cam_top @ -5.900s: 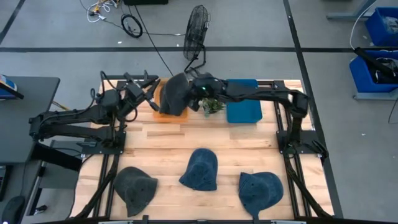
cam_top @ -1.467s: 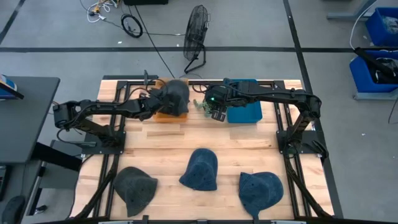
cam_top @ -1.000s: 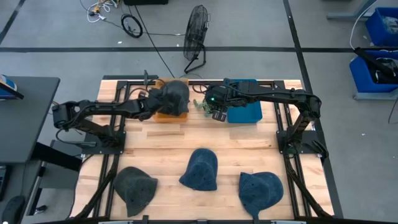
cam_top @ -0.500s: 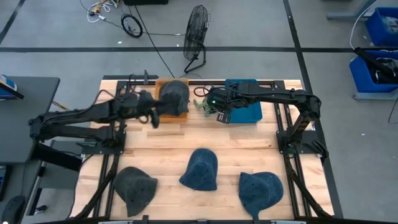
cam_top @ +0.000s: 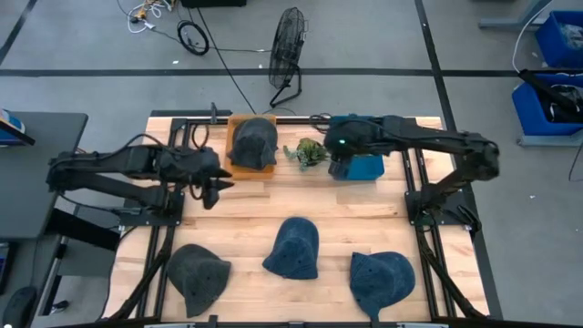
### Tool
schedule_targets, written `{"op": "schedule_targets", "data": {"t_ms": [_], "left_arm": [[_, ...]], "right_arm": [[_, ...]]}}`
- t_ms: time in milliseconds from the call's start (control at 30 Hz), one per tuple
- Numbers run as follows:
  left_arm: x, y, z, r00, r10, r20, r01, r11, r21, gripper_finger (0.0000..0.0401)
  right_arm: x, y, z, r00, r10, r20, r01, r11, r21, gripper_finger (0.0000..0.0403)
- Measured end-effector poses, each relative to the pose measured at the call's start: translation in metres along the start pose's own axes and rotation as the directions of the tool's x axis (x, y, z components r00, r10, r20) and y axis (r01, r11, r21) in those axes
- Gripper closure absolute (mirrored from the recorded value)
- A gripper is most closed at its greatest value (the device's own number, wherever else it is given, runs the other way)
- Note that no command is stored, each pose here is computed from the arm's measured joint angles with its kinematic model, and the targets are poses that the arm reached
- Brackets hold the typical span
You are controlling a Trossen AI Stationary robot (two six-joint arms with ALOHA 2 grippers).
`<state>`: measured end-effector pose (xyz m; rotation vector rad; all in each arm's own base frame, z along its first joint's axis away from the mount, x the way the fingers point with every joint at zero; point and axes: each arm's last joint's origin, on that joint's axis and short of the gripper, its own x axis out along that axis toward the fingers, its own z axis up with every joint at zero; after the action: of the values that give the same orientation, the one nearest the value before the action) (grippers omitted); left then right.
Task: Pick & Place hat
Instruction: Put the black cap into the orange bin
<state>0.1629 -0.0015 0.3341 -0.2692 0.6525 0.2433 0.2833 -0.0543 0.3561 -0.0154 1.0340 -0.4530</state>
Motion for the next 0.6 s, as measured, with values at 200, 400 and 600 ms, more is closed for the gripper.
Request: {"op": "schedule_targets", "data": {"t_ms": [200,400,600], "left_arm": [[-0.003,-0.018,-0.014,0.962,-0.086,-0.259,0.066,0.994,-0.084,0.0256],[0.014,-0.050,-0.053,0.851,-0.052,-0.523,-0.085,0.969,-0.233,0.0257],[0.043,-0.083,-0.092,0.752,-0.052,-0.658,-0.138,0.962,-0.234,0.0257]], "right_arm": [[0.018,0.008,-0.037,0.965,0.156,0.212,-0.162,0.987,0.015,0.0248],[0.047,0.018,-0.057,0.899,0.232,0.372,-0.240,0.970,-0.026,0.0248],[0.062,0.022,-0.066,0.885,0.230,0.405,-0.243,0.970,-0.022,0.0248]]}}
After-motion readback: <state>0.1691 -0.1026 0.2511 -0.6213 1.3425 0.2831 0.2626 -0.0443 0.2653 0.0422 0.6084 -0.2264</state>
